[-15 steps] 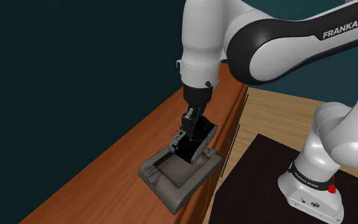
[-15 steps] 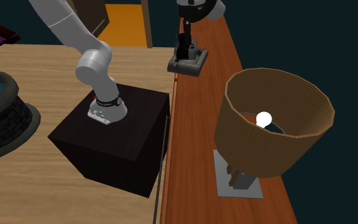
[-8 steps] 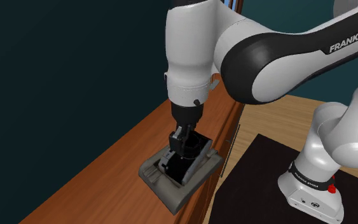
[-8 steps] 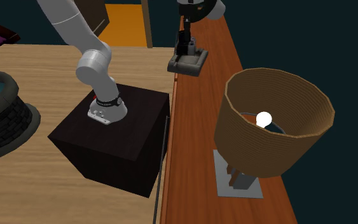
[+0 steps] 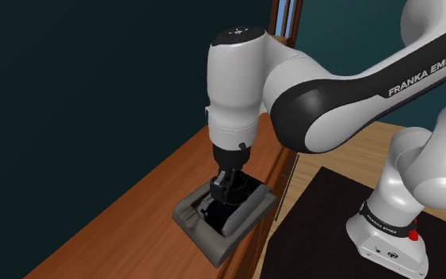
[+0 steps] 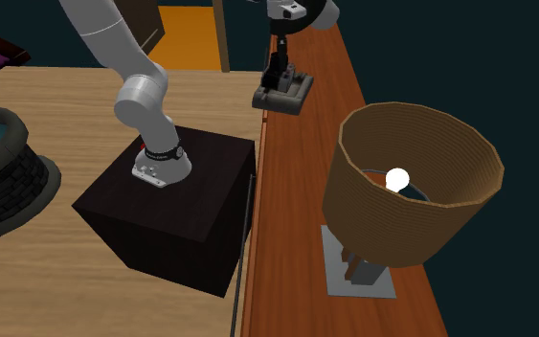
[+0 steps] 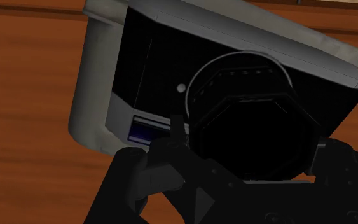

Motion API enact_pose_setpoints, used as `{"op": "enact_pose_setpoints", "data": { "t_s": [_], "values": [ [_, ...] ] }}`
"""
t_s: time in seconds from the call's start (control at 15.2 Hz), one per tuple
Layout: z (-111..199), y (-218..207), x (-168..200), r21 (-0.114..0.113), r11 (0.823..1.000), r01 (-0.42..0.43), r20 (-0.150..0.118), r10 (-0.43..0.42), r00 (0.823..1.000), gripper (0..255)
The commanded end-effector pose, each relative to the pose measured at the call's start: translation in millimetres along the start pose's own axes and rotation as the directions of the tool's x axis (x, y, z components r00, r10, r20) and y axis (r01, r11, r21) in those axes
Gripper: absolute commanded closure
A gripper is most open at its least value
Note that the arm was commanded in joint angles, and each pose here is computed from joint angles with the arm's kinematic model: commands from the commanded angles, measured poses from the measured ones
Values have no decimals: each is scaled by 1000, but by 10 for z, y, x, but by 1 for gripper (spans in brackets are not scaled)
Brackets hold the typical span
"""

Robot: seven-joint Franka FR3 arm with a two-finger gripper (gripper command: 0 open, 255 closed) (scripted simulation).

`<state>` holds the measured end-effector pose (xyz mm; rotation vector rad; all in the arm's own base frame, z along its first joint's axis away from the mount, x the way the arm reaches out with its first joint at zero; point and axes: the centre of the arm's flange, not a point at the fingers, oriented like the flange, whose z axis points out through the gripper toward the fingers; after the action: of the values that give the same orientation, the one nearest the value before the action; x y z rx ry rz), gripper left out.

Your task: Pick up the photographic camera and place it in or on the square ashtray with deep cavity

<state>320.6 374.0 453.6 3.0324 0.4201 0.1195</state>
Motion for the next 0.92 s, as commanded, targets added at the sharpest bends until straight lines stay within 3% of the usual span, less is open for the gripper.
{"op": "enact_pose_setpoints", "data": {
  "t_s": [0.0,0.53,0.59,0.86],
  "values": [
    [183,-37,-35,0,1000,7,9,-7,1000,255],
    [183,-37,-35,0,1000,7,9,-7,1000,255],
    [187,-5,-31,1,1000,7,9,-7,1000,0],
    [229,-32,21,1,1000,7,9,-7,1000,0]
  ]
}}
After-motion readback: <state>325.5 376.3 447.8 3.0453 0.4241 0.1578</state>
